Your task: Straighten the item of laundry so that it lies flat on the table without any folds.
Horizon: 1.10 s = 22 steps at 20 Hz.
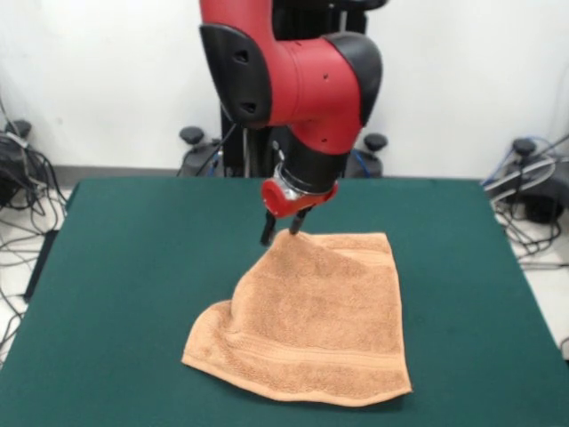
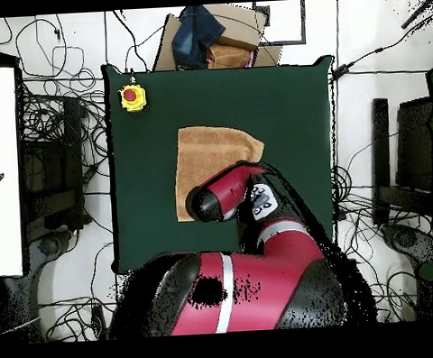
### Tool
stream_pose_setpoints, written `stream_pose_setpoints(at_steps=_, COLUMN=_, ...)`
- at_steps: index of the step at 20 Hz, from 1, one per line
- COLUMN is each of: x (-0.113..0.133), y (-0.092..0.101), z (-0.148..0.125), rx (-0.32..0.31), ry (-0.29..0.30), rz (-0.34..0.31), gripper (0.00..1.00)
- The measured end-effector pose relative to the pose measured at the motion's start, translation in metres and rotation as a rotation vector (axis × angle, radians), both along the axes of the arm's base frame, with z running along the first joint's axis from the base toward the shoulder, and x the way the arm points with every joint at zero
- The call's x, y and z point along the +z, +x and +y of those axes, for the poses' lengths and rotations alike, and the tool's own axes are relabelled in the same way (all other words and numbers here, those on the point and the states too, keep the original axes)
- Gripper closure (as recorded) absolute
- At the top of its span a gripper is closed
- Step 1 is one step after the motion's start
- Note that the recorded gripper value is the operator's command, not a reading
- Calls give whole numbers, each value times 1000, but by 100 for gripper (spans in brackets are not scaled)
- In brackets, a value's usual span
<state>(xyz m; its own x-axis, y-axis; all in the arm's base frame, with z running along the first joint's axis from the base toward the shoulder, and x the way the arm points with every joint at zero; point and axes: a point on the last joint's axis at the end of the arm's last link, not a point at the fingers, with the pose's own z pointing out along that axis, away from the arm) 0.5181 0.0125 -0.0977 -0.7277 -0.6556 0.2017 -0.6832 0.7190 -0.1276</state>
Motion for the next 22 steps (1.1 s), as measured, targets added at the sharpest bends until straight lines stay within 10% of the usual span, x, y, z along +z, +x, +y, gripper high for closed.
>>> stream_pose_setpoints(at_steps=22, x=-12, y=-4, z=9, rx=14, ry=3, rz=14, gripper=0)
